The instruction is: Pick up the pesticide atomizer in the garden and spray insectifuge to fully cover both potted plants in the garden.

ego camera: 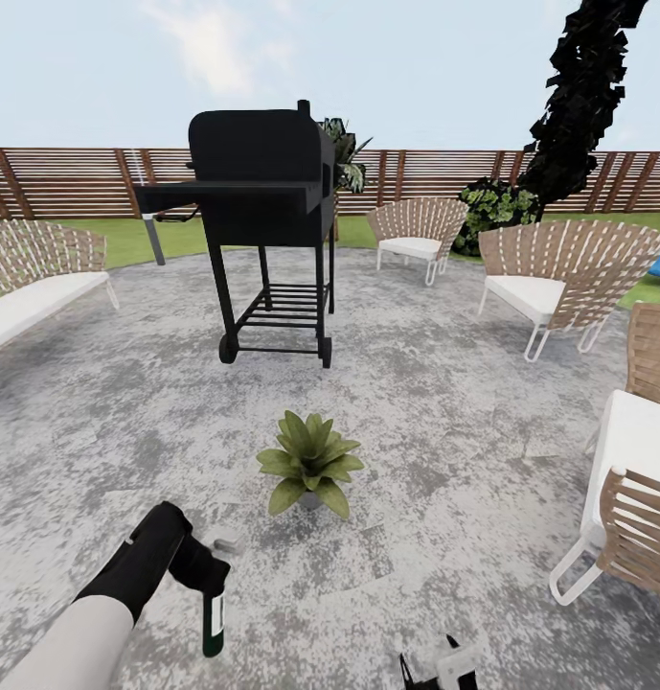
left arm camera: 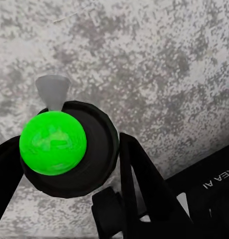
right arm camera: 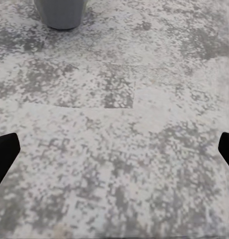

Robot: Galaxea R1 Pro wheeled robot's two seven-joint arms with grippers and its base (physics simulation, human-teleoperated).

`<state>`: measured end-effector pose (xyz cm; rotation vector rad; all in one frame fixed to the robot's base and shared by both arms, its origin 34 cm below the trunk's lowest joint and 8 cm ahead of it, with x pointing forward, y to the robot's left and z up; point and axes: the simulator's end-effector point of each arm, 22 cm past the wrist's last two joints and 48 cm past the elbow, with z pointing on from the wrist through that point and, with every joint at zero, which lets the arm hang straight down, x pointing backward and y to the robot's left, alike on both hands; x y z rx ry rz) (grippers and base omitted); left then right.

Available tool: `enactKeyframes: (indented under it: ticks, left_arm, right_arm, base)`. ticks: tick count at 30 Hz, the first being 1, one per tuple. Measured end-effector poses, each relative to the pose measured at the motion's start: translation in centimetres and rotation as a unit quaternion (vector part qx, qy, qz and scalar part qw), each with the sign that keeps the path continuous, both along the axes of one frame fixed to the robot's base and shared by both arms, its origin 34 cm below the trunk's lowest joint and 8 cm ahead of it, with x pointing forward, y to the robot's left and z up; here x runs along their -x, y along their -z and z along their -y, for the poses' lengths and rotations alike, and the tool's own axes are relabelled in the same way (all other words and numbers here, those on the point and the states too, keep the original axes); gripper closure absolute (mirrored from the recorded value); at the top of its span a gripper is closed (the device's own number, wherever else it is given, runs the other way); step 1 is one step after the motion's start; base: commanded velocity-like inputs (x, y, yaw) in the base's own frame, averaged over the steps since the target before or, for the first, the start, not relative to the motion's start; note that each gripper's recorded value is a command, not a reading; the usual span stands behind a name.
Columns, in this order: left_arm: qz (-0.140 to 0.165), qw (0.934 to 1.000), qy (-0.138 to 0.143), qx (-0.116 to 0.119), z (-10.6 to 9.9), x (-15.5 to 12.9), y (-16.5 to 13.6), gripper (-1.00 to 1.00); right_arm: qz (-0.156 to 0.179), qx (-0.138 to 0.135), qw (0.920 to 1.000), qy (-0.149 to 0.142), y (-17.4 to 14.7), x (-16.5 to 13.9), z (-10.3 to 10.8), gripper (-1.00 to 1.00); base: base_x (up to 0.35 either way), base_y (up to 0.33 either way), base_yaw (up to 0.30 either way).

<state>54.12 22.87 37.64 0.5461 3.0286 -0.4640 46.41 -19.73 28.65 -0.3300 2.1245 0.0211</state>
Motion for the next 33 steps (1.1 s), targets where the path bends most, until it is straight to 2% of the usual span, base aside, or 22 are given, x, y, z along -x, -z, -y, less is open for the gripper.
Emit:
enactKeyframes:
  ticks: [2,8,17,19,20,24,25,33]
  left_arm:
    - [-0.012,0.9999,-0.011,-0.003,-0.1,0.4,0.0,1.0]
    - [-0.021,0.9996,-0.017,-0.004,-0.1,0.7,0.1,1.0]
    - [-0.024,0.9996,-0.002,-0.013,0.1,0.9,0.3,1.0]
    - [-0.024,0.9996,-0.002,-0.014,-0.1,0.9,0.3,1.0]
    - [-0.022,0.9994,0.004,-0.027,-0.6,0.8,0.3,1.0]
    - [-0.023,0.9994,0.003,-0.027,-0.5,0.8,0.2,1.0]
    - [-0.036,0.9971,0.046,-0.049,0.0,1.4,0.2,1.0]
    - [-0.04,0.9967,0.049,-0.05,0.1,1.6,0.6,1.0]
  right_arm:
    - [-0.001,-0.003,0.9999,0.012,0.0,0.0,0.4,-1.0]
    - [-0.003,-0.003,0.9999,0.015,0.1,0.1,0.6,-1.0]
    - [-0.004,-0.003,0.9999,0.015,0.2,0.1,0.5,-1.0]
    - [-0.004,-0.004,0.9999,0.015,0.2,0.1,0.5,-1.0]
    - [-0.006,-0.003,0.9999,0.015,0.3,0.2,0.5,-1.0]
    - [-0.006,-0.003,0.9999,0.015,0.3,0.3,0.5,-1.0]
    - [-0.007,-0.004,0.9999,0.013,0.3,0.3,0.3,-1.0]
    - [-0.012,-0.004,0.9998,0.013,0.7,0.6,0.3,-1.0]
  base:
    - [0.0,0.0,-0.223]
    - [0.13,0.0,-0.269]
    - [0.318,0.0,-0.28]
    - [0.176,0.0,-0.081]
    - [0.245,0.0,0.0]
    - [0.227,0.0,0.0]
    - [0.0,0.0,0.0]
    - [0.0,0.0,0.0]
